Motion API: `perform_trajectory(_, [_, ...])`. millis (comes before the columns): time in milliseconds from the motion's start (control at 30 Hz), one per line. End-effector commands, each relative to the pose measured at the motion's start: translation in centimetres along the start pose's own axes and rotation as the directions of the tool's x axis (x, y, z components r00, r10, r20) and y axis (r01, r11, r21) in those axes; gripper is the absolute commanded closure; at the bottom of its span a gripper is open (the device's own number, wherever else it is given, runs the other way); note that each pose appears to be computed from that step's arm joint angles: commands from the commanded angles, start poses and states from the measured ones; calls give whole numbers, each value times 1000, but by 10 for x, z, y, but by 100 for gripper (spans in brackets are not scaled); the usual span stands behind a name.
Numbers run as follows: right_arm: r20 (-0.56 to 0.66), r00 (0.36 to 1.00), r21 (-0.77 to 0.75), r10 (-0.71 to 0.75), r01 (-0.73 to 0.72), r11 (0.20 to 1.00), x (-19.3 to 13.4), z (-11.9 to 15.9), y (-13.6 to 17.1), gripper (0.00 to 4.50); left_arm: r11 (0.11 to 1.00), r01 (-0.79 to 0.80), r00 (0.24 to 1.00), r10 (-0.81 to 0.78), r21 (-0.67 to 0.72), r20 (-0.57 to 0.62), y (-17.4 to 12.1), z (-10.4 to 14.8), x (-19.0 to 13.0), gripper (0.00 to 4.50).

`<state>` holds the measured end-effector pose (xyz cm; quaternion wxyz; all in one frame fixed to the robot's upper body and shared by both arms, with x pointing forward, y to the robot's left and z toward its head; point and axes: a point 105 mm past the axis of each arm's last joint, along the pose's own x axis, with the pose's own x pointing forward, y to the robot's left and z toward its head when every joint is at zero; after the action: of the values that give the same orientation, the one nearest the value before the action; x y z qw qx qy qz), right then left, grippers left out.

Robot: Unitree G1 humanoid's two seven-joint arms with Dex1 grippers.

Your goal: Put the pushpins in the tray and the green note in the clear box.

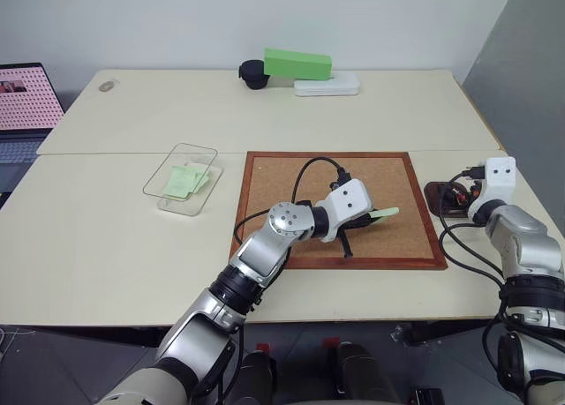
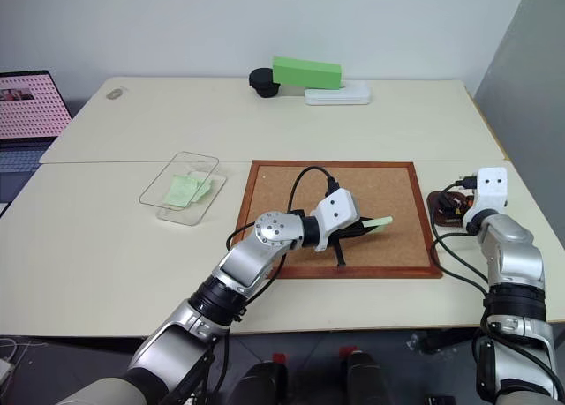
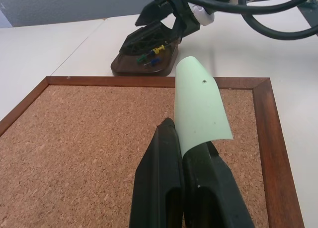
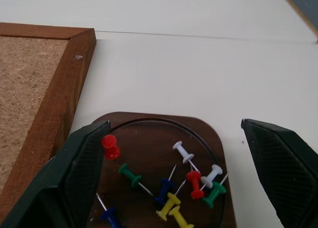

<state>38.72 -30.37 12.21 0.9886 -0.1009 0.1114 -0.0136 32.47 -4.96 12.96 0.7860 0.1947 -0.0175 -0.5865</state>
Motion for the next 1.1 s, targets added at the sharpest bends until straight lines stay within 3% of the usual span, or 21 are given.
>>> perform_trajectory(33, [92, 995, -318, 24, 6, 948, -6, 20, -1, 1, 999, -18, 999, 17, 36, 41, 5, 12, -1, 450])
perform_trajectory(300, [132, 988, -511, 80, -1, 860, -9, 23, 6, 1, 999, -22, 999, 21, 39, 39, 4, 12, 0, 450])
perform_trajectory(500, [167, 979, -711, 118, 37, 703, -13, 27, 10, 1, 998, -15, 999, 13, 60, 33, 3, 11, 0, 450])
perform_trajectory(900, [180, 970, -852, 162, 72, 519, -14, 29, 16, 1, 997, -24, 999, 21, 71, 33, 6, 11, -1, 450])
perform_trajectory(967, [184, 971, -841, 156, 73, 536, -14, 29, 15, 1, 997, -24, 999, 22, 72, 33, 6, 11, -1, 450])
perform_trajectory(1033, [195, 972, -769, 128, 70, 636, -12, 29, 12, 1, 997, -25, 999, 23, 71, 34, 6, 11, -1, 450])
perform_trajectory(1100, [208, 974, -618, 87, 62, 784, -11, 30, 6, 1, 998, -27, 999, 25, 65, 34, 6, 10, -2, 450])
